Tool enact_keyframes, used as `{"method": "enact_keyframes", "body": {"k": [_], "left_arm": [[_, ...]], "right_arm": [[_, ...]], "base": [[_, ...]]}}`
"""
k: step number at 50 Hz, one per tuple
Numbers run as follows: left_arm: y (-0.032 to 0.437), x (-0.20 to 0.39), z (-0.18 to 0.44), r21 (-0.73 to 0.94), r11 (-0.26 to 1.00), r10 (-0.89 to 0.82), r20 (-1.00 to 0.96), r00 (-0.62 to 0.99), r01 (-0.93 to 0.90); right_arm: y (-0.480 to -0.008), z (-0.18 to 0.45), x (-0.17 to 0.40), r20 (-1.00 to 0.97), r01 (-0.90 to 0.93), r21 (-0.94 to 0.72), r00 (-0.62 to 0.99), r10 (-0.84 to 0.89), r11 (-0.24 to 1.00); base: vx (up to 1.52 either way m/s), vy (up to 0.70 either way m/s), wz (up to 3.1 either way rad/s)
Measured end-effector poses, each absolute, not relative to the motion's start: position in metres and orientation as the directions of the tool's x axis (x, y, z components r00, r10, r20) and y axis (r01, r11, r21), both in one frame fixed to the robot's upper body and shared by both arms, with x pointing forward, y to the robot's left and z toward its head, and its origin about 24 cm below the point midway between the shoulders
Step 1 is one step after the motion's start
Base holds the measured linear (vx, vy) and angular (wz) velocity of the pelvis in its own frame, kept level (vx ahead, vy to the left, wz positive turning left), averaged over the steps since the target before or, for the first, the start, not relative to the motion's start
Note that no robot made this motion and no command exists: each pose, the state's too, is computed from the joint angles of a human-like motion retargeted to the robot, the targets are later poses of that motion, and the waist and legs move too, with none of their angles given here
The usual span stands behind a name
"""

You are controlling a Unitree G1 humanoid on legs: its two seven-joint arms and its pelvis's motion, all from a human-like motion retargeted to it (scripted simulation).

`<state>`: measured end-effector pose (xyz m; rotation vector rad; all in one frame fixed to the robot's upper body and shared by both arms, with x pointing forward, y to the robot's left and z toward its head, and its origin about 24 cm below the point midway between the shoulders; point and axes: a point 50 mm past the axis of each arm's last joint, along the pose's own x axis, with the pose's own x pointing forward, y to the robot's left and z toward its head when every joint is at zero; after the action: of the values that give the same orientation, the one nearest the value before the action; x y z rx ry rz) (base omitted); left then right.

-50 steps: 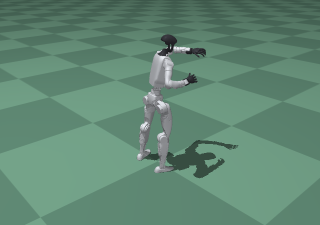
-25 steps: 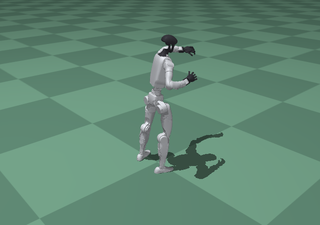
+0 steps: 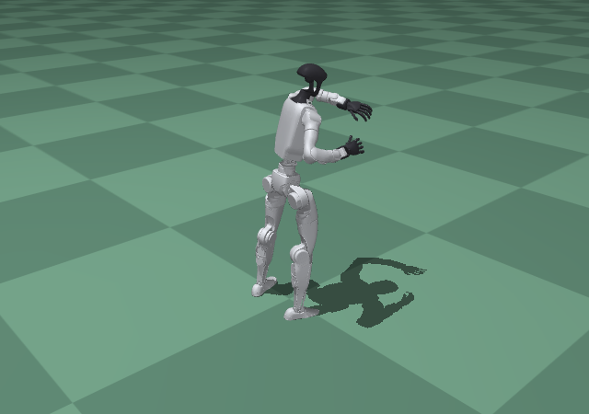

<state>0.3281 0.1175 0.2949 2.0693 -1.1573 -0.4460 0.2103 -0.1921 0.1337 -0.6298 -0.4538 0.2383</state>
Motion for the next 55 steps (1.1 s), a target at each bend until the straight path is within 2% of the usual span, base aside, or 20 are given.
{"method": "enact_keyframes", "body": {"k": [3, 6, 9, 12, 18, 23, 27, 32, 38, 42, 46, 47, 48, 49, 50, 55], "left_arm": [[0.128, 0.310, 0.270, 0.780, -0.336, -0.862, -0.029, 0.507, -0.527], [0.155, 0.304, 0.250, 0.816, -0.390, -0.819, -0.095, 0.566, -0.426], [0.197, 0.308, 0.239, 0.817, -0.484, -0.703, -0.151, 0.695, -0.313], [0.247, 0.317, 0.240, 0.788, -0.582, -0.518, -0.169, 0.838, -0.201], [0.344, 0.325, 0.276, 0.728, -0.683, -0.097, -0.003, 0.995, -0.064], [0.377, 0.325, 0.312, 0.732, -0.677, 0.088, 0.181, 0.980, -0.075], [0.355, 0.337, 0.338, 0.728, -0.655, 0.024, 0.289, 0.957, -0.204], [0.270, 0.357, 0.370, 0.665, -0.591, -0.293, 0.351, 0.889, -0.457], [0.148, 0.336, 0.371, 0.615, -0.371, -0.732, 0.267, 0.626, -0.696], [0.104, 0.303, 0.342, 0.672, -0.207, -0.889, 0.175, 0.424, -0.711], [0.105, 0.279, 0.309, 0.758, -0.113, -0.933, 0.141, 0.330, -0.643], [0.110, 0.275, 0.299, 0.807, -0.080, -0.933, 0.147, 0.329, -0.586], [0.114, 0.272, 0.288, 0.894, 0.002, -0.925, 0.172, 0.339, -0.448], [0.125, 0.273, 0.282, 0.888, -0.029, -0.915, 0.162, 0.370, -0.460], [0.139, 0.275, 0.278, 0.834, -0.123, -0.903, 0.130, 0.408, -0.538], [0.209, 0.294, 0.254, 0.861, -0.296, -0.738, 0.068, 0.672, -0.413]], "right_arm": [[-0.192, 0.136, 0.208, 0.343, -0.082, -0.605, 0.871, 0.352, 0.792], [-0.192, 0.138, 0.207, 0.352, -0.088, -0.598, 0.864, 0.360, 0.796], [-0.191, 0.139, 0.207, 0.356, -0.094, -0.596, 0.859, 0.368, 0.797], [-0.190, 0.139, 0.207, 0.355, -0.098, -0.603, 0.856, 0.377, 0.791], [-0.187, 0.142, 0.210, 0.357, -0.096, -0.640, 0.842, 0.405, 0.763], [-0.184, 0.145, 0.212, 0.369, -0.091, -0.659, 0.826, 0.426, 0.747], [-0.185, 0.144, 0.212, 0.358, -0.094, -0.669, 0.828, 0.431, 0.737], [-0.190, 0.141, 0.213, 0.329, -0.099, -0.674, 0.847, 0.417, 0.732], [-0.188, 0.134, 0.212, 0.319, -0.110, -0.636, 0.864, 0.390, 0.764], [-0.186, 0.133, 0.213, 0.323, -0.111, -0.618, 0.867, 0.380, 0.779], [-0.184, 0.134, 0.212, 0.340, -0.103, -0.607, 0.862, 0.375, 0.788], [-0.184, 0.135, 0.212, 0.348, -0.100, -0.597, 0.862, 0.369, 0.796], [-0.184, 0.135, 0.212, 0.357, -0.099, -0.573, 0.863, 0.357, 0.813], [-0.185, 0.135, 0.211, 0.363, -0.094, -0.574, 0.861, 0.356, 0.814], [-0.186, 0.136, 0.209, 0.367, -0.088, -0.586, 0.858, 0.361, 0.805], [-0.190, 0.133, 0.205, 0.365, -0.081, -0.577, 0.865, 0.345, 0.813]], "base": [[0.00, -0.01, -0.07], [0.01, -0.04, -0.30], [0.00, -0.06, -0.37], [-0.01, -0.06, -0.38], [-0.02, -0.04, -0.28], [0.00, 0.00, 0.00], [0.00, 0.00, 0.00], [-0.01, 0.01, 0.13], [0.00, 0.01, 0.06], [0.00, 0.00, 0.00], [0.00, 0.00, 0.00], [0.00, 0.00, 0.00], [0.00, 0.00, 0.00], [0.00, 0.00, 0.00], [0.00, 0.00, 0.00], [0.00, 0.00, 0.00]]}}
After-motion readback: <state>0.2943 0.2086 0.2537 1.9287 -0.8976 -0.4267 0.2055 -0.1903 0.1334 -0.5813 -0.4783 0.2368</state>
